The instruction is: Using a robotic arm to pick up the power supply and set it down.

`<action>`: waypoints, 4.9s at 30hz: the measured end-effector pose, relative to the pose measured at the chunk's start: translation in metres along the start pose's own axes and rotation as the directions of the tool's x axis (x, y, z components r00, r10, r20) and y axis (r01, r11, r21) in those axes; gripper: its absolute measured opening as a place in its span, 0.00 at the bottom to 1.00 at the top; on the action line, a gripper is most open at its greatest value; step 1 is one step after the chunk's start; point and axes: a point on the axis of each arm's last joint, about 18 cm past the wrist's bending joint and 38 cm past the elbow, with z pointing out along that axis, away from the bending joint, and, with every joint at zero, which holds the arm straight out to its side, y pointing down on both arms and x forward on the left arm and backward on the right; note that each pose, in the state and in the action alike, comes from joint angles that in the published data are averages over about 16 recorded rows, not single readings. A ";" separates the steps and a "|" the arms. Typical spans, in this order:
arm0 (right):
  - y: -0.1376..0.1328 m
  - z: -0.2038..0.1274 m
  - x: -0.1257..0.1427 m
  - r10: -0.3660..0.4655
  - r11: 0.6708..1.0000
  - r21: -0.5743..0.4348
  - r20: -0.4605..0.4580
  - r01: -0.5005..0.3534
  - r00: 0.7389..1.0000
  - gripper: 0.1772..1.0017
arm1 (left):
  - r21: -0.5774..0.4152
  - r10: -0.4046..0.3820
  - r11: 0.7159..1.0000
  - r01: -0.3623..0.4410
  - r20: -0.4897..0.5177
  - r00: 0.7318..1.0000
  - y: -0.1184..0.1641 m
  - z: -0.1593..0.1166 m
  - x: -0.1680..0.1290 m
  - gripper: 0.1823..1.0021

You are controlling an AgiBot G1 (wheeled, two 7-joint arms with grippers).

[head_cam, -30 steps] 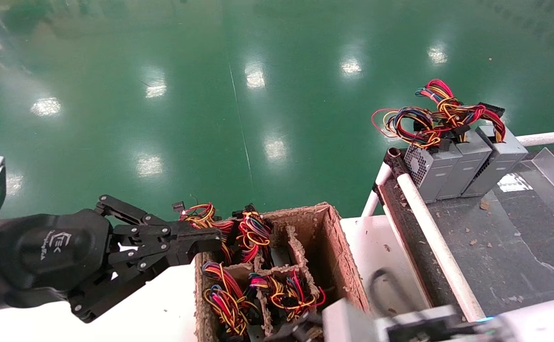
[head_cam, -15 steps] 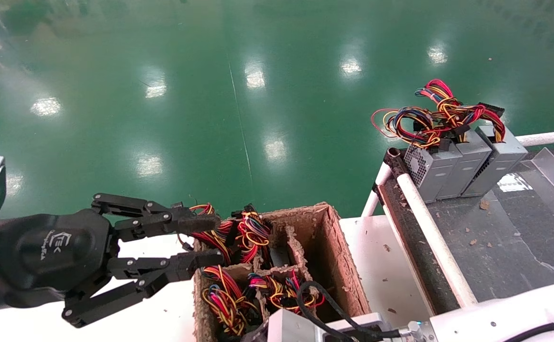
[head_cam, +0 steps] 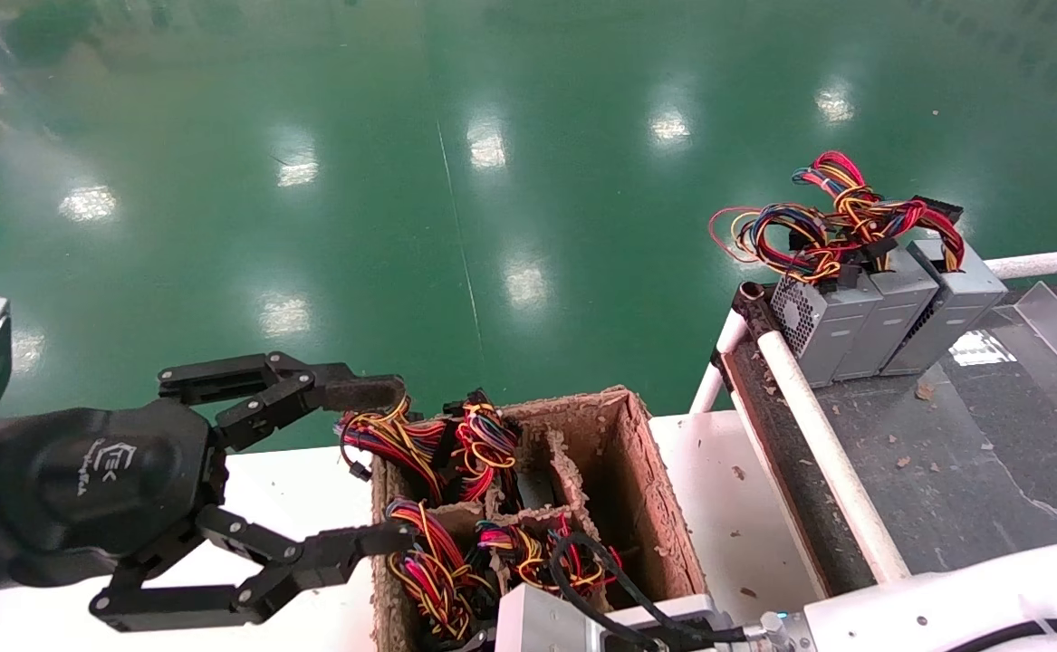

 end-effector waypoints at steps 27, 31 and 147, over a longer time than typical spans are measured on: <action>-0.015 -0.045 -0.014 -0.017 0.988 0.153 -0.001 0.017 1.000 0.11 | 0.000 0.000 1.000 0.000 0.000 1.000 0.000 0.000 0.000 0.99; -0.024 -0.066 -0.016 -0.037 0.976 0.212 -0.025 0.041 0.999 0.10 | 0.000 0.000 1.000 0.000 0.000 1.000 0.000 0.000 0.000 1.00; -0.063 -0.346 0.078 -0.155 0.947 0.084 -0.725 0.310 0.671 0.61 | 0.000 0.000 1.000 0.000 0.000 1.000 0.000 0.000 0.000 1.00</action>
